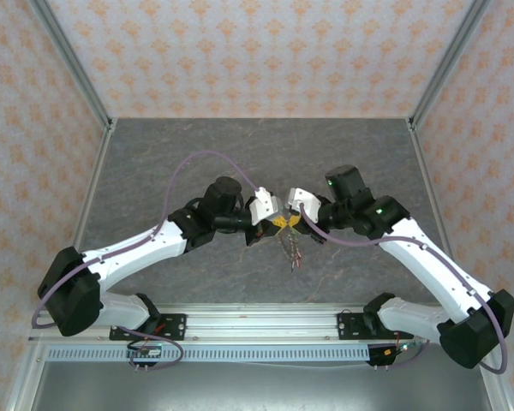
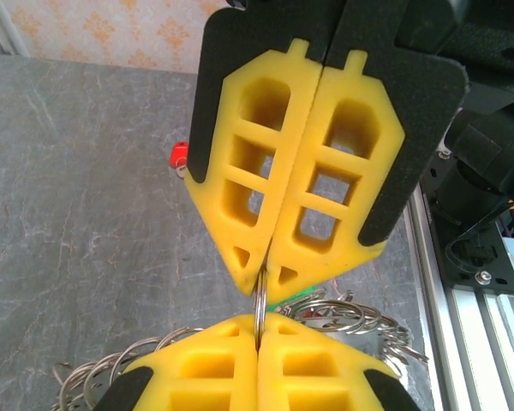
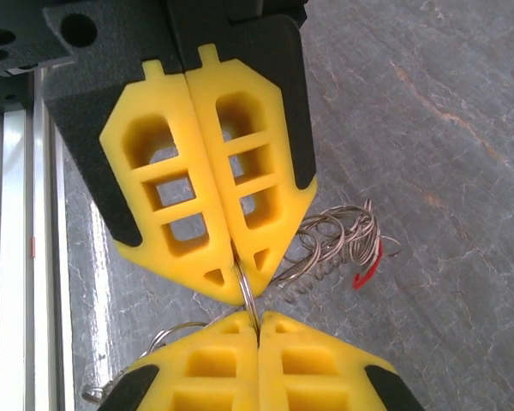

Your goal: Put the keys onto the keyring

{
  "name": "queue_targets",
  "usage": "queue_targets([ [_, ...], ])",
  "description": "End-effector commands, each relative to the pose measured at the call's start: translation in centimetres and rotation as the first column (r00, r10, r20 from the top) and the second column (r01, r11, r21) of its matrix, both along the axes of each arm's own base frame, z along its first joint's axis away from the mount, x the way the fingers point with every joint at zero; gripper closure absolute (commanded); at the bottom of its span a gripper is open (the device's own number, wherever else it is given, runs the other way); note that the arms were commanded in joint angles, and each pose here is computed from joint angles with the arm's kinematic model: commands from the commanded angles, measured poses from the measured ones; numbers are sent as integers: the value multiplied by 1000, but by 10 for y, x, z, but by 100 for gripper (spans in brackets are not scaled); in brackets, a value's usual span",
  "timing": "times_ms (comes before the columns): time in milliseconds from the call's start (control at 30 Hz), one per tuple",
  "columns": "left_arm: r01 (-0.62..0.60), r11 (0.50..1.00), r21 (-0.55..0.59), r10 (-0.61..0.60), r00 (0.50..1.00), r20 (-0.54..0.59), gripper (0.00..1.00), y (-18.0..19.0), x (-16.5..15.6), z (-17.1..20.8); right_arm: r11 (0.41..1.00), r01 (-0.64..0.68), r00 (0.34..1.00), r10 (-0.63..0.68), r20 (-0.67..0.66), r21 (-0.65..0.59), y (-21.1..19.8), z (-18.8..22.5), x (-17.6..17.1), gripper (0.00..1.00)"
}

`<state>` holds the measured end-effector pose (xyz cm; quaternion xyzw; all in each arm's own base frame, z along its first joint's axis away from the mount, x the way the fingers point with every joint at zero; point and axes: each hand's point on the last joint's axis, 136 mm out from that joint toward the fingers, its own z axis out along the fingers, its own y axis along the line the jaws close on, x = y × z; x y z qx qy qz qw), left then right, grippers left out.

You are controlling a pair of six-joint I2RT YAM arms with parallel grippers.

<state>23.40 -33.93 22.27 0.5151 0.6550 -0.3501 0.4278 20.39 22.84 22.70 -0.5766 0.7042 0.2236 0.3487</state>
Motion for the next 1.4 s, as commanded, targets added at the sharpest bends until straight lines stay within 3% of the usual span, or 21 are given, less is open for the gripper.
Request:
queue_targets([
  [0,12,998,-68,-10,999,36,100,-4,-2,18,995,-30,999,26,44,94,9,13,-6,92],
  [433,23,983,-184,-20,1000,18,100,-6,-2,28,952,10,999,1,-37,307,8,7,4,88],
  [667,15,984,-175,-19,1000,-19,100,-7,3,21,931,13,998,9,-57,365,7,10,7,96],
  [833,1,996,-92,-2,1000,-11,87,-6,6,11,943,15,998,8,-68,334,5,15,6,100],
  [933,-3,1000,-24,3,1000,4,85,-3,7,6,958,-1,998,18,-55,286,1,15,2,100],
  [1267,23,999,39,-23,1000,13,84,-5,5,3,984,-5,999,13,-41,176,1,19,0,100],
  [1367,36,998,49,-36,999,10,93,-5,3,2,987,-11,999,17,-33,160,2,22,-1,100],
])
